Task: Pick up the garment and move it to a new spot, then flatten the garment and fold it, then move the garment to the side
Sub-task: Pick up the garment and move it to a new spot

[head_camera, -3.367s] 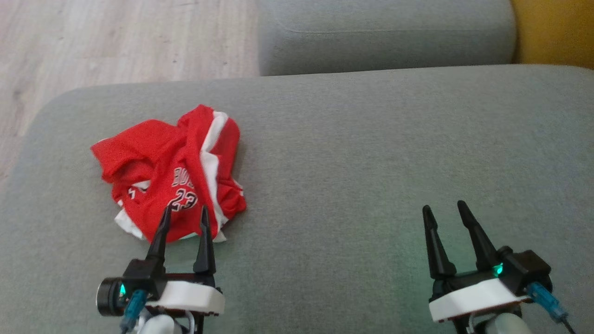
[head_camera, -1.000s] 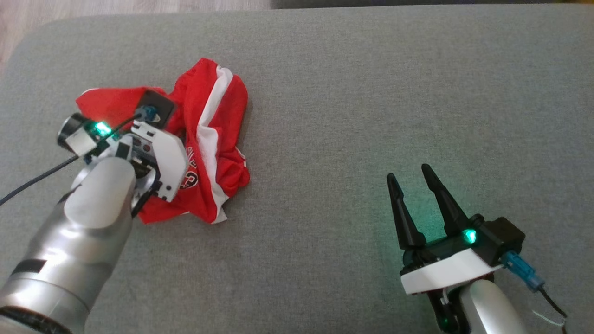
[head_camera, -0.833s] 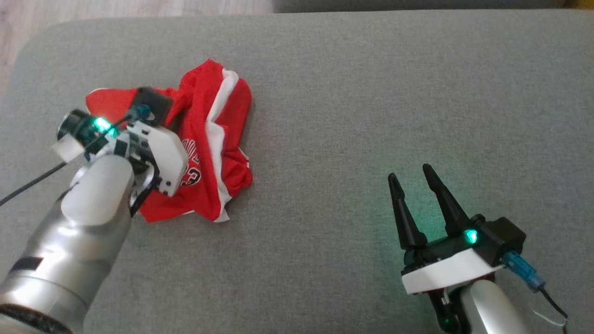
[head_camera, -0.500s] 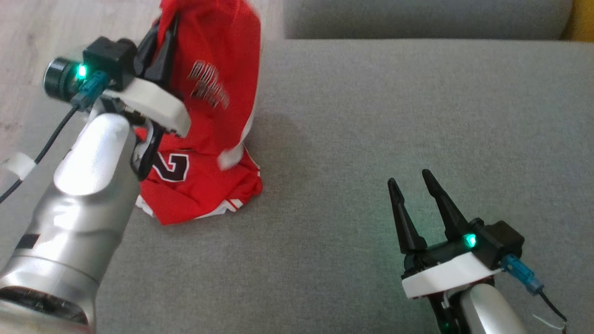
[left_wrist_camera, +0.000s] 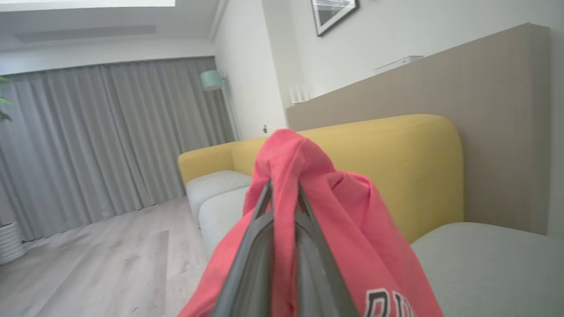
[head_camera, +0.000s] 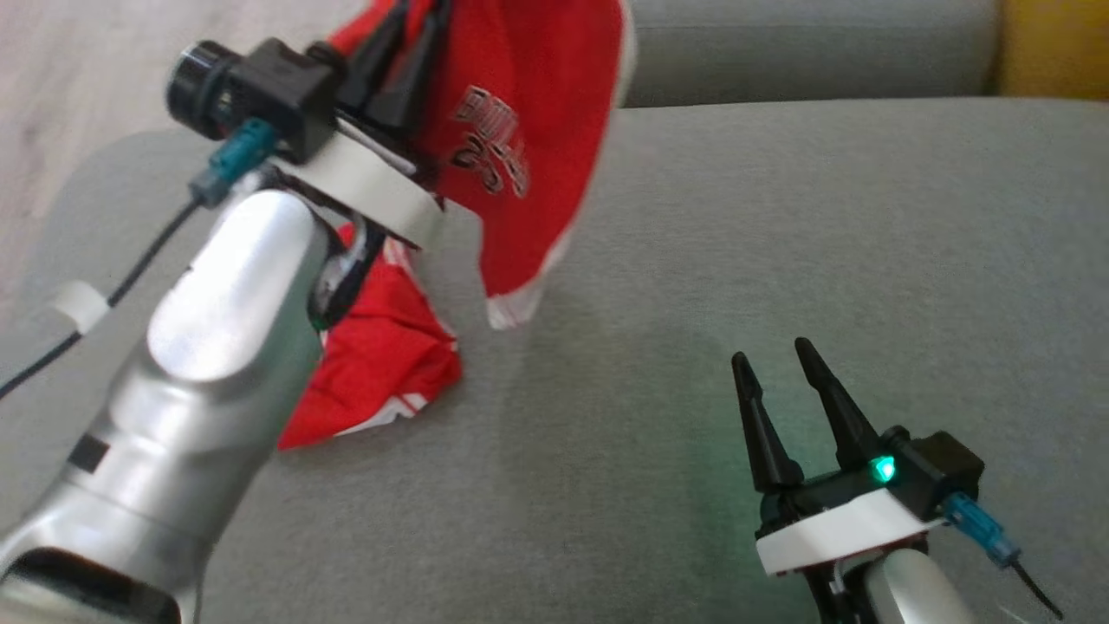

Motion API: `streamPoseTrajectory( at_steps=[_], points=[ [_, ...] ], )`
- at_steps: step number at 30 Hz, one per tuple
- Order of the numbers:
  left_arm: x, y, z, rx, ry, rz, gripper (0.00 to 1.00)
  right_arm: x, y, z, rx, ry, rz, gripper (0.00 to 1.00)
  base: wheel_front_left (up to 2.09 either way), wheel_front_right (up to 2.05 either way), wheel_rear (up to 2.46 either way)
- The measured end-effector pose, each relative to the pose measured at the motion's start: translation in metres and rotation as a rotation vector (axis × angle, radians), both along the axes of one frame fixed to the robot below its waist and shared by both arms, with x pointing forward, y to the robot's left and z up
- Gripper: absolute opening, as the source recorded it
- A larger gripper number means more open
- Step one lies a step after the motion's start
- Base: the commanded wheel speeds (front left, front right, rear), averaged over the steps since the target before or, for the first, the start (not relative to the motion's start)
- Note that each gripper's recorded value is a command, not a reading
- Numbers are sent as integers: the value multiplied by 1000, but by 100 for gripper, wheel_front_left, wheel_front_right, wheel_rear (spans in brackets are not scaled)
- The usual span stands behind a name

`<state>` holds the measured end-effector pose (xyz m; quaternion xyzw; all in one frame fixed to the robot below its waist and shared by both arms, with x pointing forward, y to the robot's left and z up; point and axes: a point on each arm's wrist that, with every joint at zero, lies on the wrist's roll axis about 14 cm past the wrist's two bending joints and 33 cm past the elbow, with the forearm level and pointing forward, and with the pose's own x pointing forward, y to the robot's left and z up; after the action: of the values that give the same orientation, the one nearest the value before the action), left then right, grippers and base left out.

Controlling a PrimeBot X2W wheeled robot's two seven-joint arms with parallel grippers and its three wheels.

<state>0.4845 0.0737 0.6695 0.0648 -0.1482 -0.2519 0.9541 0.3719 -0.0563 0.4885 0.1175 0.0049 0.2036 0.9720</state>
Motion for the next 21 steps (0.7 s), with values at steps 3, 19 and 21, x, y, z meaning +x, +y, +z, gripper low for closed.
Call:
streamPoseTrajectory(
  at_steps=[3,19,21],
  points=[
    [-5,-34,-10,15,31,-88,0,-1,-15,1,-3,-3,-48,100,0,0,0],
    [-16,-217,-99,207,180,-540,0,-15,-122,25,-45,-63,-378,100,0,0,0],
    [-9,-233,-109,233,180,-568,0,-18,-133,24,-46,-53,-415,100,0,0,0]
  ],
)
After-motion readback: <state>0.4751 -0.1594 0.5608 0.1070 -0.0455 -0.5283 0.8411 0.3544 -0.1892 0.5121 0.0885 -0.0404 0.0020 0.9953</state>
